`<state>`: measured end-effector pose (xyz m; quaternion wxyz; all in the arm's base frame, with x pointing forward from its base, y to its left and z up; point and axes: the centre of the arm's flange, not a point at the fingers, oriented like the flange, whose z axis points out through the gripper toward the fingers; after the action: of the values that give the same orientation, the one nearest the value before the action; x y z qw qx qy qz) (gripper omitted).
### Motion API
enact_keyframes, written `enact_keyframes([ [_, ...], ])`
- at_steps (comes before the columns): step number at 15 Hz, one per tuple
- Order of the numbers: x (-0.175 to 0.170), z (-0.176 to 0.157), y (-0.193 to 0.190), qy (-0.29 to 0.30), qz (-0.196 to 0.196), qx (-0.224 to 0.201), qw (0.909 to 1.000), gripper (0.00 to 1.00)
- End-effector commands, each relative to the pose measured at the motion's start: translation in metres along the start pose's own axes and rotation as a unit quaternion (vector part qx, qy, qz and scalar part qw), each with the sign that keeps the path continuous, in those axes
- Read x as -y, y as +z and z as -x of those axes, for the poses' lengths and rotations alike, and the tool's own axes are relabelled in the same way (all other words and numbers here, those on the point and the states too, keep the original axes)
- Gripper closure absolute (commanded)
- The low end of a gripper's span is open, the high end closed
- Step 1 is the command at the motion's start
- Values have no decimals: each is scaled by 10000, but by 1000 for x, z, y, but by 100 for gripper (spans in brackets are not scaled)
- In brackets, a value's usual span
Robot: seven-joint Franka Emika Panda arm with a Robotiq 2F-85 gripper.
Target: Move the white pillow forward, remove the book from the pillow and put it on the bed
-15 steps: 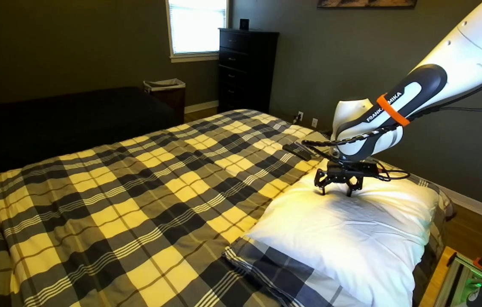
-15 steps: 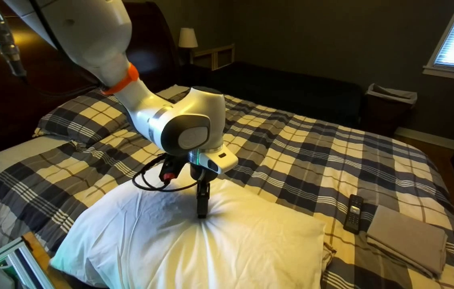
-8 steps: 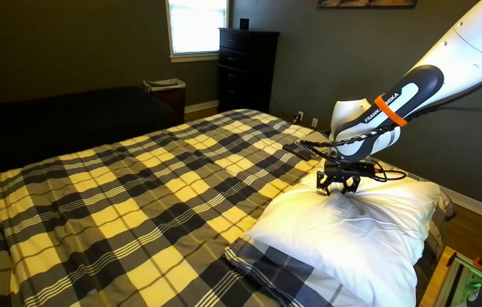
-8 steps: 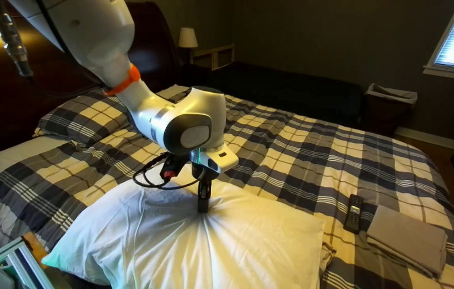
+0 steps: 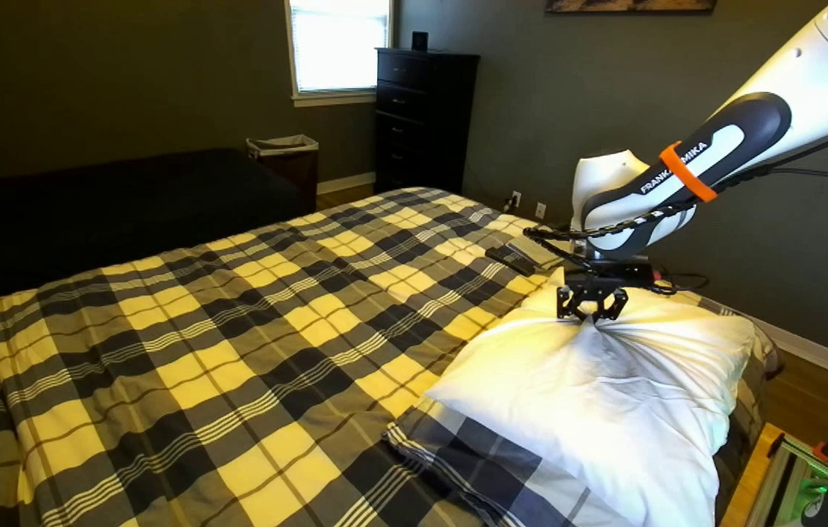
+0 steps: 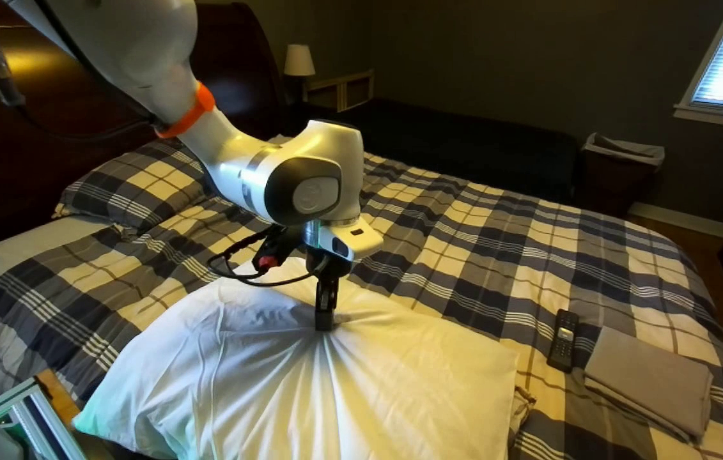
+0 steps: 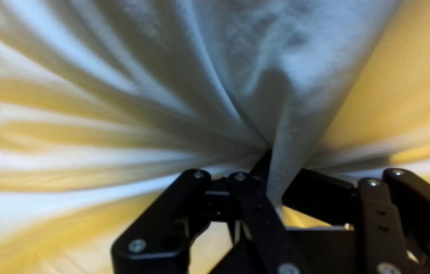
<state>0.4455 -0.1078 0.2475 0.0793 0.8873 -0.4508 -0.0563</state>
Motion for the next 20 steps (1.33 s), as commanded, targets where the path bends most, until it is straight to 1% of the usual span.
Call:
enact_keyframes([
  [1,-19,2,-33,171,263,-144,9994,100],
  [5,-37,-6,-77,412,341,-447,9976,100],
  [7,-47,-9,-97,565,337,-670,9956,100],
  [11,-66,-16,-137,855,192,-1047,9906,100],
  [14,-77,-19,-164,964,64,-1310,9867,100],
  [20,-87,-4,-222,1124,-149,-1883,9756,100],
])
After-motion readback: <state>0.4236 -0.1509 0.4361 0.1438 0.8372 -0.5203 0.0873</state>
